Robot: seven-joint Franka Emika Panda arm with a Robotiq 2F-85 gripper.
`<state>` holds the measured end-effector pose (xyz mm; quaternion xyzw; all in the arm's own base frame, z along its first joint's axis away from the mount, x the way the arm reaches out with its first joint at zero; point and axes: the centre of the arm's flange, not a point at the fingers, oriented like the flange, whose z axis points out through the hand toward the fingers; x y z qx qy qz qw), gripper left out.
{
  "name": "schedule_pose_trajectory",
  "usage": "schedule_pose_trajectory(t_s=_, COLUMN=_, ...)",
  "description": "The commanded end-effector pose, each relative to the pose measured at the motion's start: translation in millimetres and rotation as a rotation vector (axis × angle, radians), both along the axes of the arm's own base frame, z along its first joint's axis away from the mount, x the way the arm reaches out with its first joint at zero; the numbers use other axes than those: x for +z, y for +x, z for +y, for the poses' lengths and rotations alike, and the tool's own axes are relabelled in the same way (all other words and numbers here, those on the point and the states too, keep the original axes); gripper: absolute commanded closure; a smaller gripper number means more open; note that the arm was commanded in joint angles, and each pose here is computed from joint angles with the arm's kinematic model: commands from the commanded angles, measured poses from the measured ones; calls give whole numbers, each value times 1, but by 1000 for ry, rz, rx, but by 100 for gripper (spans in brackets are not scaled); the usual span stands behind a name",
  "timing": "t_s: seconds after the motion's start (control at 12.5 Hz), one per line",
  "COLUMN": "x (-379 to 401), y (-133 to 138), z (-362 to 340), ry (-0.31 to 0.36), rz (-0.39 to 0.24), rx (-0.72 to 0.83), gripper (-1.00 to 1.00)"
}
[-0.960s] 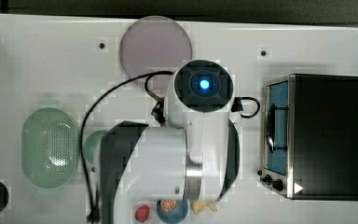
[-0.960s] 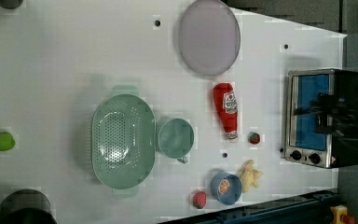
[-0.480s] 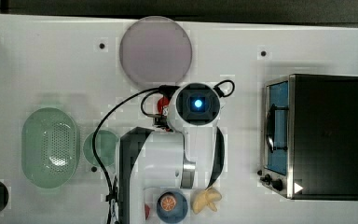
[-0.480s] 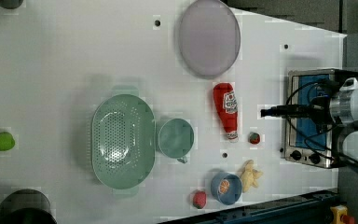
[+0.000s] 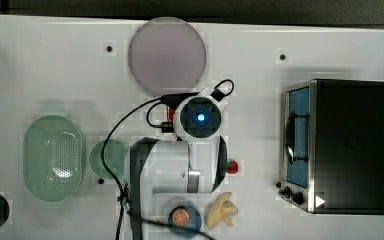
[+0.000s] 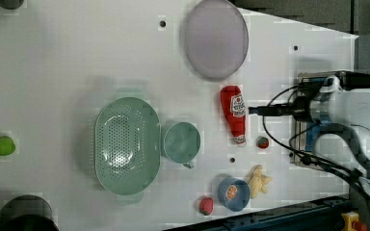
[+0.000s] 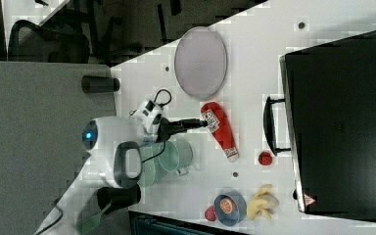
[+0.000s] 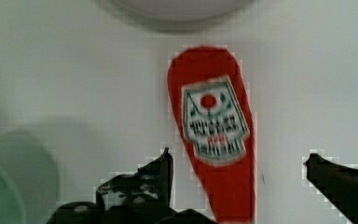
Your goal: Pick Ketchup from the table and place it in strainer.
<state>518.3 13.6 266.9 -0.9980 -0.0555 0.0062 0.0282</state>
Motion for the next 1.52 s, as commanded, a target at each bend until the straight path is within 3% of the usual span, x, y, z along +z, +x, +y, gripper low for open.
schedule_pose_trajectory(t_s=0.08, x=-41, y=-10, z=6, ry=-17, rz=-3, rx=110, gripper=-100)
schedule_pose_trajectory(t_s=0.64, x=-111, y=-17, z=7, ry=1, rz=11, rx=103, gripper=-100)
schedule_pose_trajectory(t_s=0.72, x=-114, y=-18, z=6, ry=2, rz=11, rx=102, gripper=-92)
schedule_pose_trajectory(t_s=0.96, x=-112, y=-17, z=7, ry=1, rz=2, rx=104, gripper=-23)
schedule_pose_trajectory(t_s=1.2, x=-89, y=-9, z=5, ry=-7, rz=-19, rx=94, gripper=-23)
schedule_pose_trajectory(t_s=1.52, x=1, y=0, z=3, ry=-35, rz=28, rx=53, gripper=-23)
